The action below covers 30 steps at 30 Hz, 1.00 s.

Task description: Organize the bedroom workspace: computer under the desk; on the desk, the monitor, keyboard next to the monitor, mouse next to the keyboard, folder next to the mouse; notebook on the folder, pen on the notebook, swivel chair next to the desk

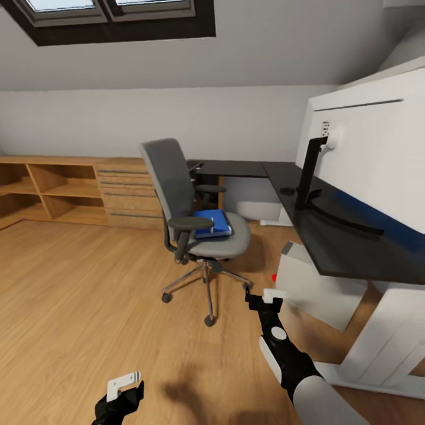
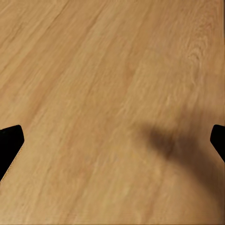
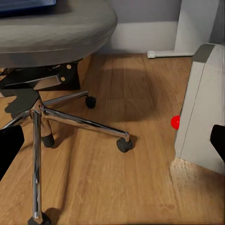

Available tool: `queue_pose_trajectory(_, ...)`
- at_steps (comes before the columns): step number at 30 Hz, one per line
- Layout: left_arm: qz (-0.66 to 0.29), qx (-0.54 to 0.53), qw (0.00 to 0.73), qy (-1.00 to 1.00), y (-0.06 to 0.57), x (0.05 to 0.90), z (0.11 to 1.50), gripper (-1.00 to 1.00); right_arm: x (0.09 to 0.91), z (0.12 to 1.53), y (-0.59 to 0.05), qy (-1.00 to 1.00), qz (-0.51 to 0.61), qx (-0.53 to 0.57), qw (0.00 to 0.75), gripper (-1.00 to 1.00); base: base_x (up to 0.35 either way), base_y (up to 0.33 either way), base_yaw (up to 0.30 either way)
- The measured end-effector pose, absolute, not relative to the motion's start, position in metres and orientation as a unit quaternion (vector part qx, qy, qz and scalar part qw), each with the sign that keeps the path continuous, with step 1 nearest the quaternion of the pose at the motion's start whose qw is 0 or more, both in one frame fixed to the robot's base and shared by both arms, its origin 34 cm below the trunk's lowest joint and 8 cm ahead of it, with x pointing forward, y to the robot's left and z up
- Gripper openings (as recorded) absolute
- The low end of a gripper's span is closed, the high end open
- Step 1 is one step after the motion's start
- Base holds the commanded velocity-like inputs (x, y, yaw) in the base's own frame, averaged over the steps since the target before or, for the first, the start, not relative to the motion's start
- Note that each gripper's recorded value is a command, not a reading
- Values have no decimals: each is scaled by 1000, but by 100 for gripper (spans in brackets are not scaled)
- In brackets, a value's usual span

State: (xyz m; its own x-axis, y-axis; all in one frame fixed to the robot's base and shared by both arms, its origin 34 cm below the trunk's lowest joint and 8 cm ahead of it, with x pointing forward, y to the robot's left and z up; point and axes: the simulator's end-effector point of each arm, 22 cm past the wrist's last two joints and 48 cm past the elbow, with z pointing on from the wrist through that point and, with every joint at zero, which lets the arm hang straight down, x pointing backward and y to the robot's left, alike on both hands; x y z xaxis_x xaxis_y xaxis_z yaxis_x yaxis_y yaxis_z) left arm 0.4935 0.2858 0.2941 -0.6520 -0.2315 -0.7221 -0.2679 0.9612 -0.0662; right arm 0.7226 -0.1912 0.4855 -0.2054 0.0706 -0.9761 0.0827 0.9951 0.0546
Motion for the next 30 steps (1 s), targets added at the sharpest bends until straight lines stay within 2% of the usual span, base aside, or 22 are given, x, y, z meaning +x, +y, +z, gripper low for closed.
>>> queue_pose_trajectory(7, 23, -138, 394, 908, 286, 494, 294, 100, 723, 486, -191, 776, -5, 50, 628, 100, 0, 283, -264)
queue_pose_trajectory(12, 23, -138, 394, 908, 286, 494, 294, 100, 723, 486, -192, 776, -5, 50, 628, 100, 0, 185, -139)
queue_pose_trajectory(30, 29, -139, 388, 911, 289, 480, 279, 100, 717, 474, -191, 775, -5, 40, 630, 100, 0, 19, -14)
